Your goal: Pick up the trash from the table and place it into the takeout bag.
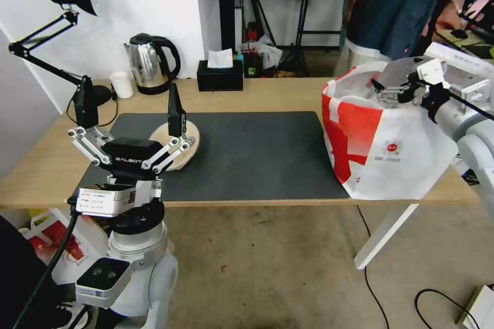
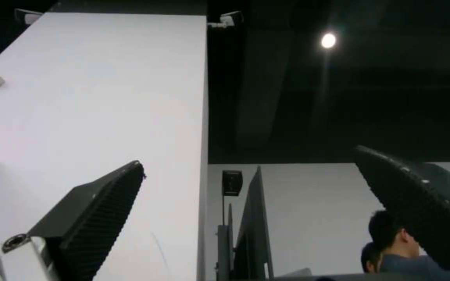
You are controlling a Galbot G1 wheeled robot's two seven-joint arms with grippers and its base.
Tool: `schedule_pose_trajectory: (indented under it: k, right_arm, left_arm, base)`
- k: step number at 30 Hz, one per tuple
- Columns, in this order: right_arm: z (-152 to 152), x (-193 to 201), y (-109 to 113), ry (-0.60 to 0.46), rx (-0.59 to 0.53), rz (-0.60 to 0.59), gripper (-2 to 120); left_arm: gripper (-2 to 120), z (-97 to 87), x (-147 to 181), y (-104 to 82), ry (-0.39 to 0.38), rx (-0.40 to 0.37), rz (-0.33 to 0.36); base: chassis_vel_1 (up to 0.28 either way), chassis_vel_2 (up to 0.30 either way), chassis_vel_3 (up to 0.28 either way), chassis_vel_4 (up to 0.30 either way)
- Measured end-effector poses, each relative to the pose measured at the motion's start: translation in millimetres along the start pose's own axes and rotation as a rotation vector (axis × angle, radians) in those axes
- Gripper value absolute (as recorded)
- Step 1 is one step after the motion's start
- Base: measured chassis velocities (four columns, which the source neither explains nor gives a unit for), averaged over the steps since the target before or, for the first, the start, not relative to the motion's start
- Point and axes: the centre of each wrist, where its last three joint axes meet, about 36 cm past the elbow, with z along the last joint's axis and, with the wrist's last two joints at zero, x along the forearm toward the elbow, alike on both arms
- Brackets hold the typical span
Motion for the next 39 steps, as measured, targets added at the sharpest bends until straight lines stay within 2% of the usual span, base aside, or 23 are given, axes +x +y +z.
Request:
schedule_pose_trajectory:
  k: [3,4,7,8,11,15,18,19,23,28,31,39]
  right_arm:
    - [-9.8,8.0,3.0,-0.127,-0.02,0.029,100]
    - [-9.8,8.0,3.0,-0.127,-0.02,0.029,100]
    - [-20.3,18.2,9.7,-0.271,-0.046,0.031,100]
    - [-20.3,18.2,9.7,-0.271,-0.046,0.031,100]
    - [-30.5,28.9,19.0,-0.363,-0.065,0.013,100]
    - [-36.6,35.8,26.8,-0.432,-0.079,0.002,100]
    - [-42.2,43.8,37.5,-0.539,-0.11,0.01,100]
    - [-42.2,43.8,37.5,-0.539,-0.11,0.01,100]
    - [-37.8,54.8,61.7,-0.693,-0.199,0.049,100]
    - [-28.6,67.1,81.5,-0.767,-0.244,0.08,100]
    - [-19.5,83.1,101.5,-0.819,-0.282,0.135,100]
    - [2.8,106.1,131.8,-0.911,-0.265,0.258,100]
  left_arm:
    - [100,-1.5,-0.1,0.0,-0.001,0.0,0.0]
    - [100,-1.5,-0.1,0.0,-0.001,0.0,0.0]
    - [100,-2.7,0.0,-0.1,-0.001,-0.001,0.0]
    - [100,-2.7,0.0,-0.1,-0.001,-0.001,0.0]
    - [100,-3.4,0.5,-0.4,0.002,0.0,0.0]
    - [100,-4.1,0.6,-0.4,0.002,-0.001,0.001]
    - [100,-5.2,0.6,-0.1,0.001,-0.003,0.0]
    - [100,-5.2,0.6,-0.1,0.001,-0.003,0.0]
    - [100,-5.7,0.5,0.2,0.0,-0.004,0.001]
    - [100,-5.6,0.1,0.4,-0.001,-0.005,0.001]
    - [100,-5.6,-0.2,0.4,-0.002,-0.005,0.001]
    - [100,-3.9,0.5,-0.5,0.001,-0.002,0.002]
  base:
    - [0.0,0.0,0.0,0.0]
    - [0.0,0.0,0.0,0.0]
    - [0.0,0.0,0.0,0.0]
    - [0.0,0.0,0.0,0.0]
    - [0.0,0.0,0.0,0.0]
    - [0.0,0.0,0.0,0.0]
    - [0.0,0.0,0.0,0.0]
    - [0.0,0.0,0.0,0.0]
    - [0.0,0.0,0.0,0.0]
    - [0.0,0.0,0.0,0.0]
    - [0.0,0.0,0.0,0.0]
    - [0.0,0.0,0.0,0.0]
